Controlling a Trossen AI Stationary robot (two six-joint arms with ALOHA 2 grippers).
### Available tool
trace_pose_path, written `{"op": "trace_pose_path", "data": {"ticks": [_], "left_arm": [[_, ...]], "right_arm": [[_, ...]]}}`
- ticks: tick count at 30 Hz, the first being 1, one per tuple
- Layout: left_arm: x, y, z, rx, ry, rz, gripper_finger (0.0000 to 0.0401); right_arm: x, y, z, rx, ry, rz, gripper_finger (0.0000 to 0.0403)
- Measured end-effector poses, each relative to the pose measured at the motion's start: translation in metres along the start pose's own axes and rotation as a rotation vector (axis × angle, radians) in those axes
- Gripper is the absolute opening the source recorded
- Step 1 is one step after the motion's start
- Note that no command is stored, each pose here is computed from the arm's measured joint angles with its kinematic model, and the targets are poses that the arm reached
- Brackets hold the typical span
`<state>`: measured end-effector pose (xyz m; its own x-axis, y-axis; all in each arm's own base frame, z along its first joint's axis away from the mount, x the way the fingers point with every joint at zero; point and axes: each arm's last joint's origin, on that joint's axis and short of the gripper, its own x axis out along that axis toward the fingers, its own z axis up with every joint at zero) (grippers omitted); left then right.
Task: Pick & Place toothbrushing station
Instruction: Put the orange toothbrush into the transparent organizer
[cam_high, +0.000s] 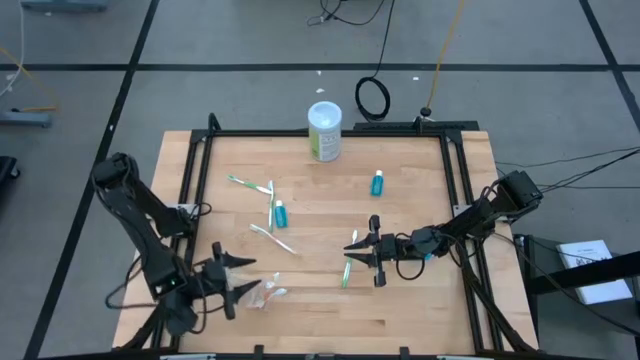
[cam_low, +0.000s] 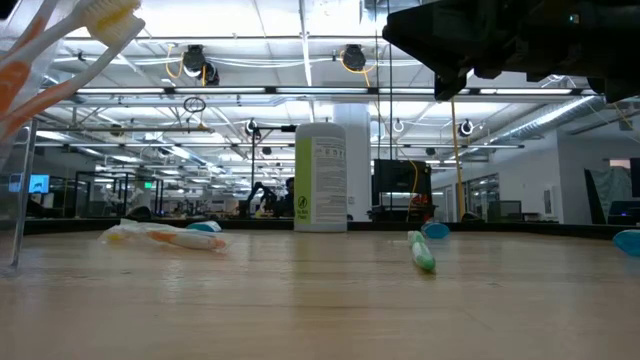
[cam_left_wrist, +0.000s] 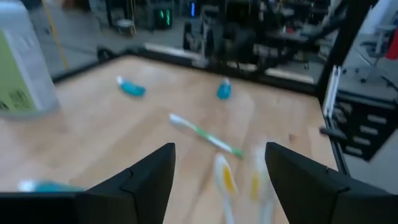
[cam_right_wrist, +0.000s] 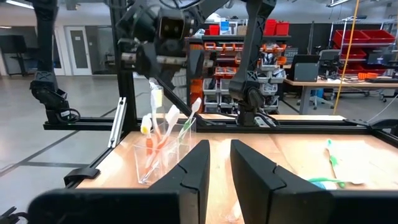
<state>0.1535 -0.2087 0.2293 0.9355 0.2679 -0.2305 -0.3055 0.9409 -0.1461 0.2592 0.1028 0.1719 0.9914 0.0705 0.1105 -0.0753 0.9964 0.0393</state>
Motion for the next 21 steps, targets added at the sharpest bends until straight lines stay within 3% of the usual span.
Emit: {"op": "trace_pose_path", "data": {"ticks": [10,16,21], "left_arm": [[-0.006,0.024,0.044,0.048,-0.147,0.123,0.0257],[0.015,0.038,0.056,0.087,-0.106,0.174,0.0257],[0.036,0.048,0.060,0.072,-0.033,0.166,0.0257]], "right_arm": [[0.021,0.005,0.000,0.022,0.029,-0.008,0.0055],[0.078,0.017,-0.015,0.006,0.212,-0.060,0.0056],[0.126,0.005,-0.044,-0.047,0.474,-0.145,0.0084]]}}
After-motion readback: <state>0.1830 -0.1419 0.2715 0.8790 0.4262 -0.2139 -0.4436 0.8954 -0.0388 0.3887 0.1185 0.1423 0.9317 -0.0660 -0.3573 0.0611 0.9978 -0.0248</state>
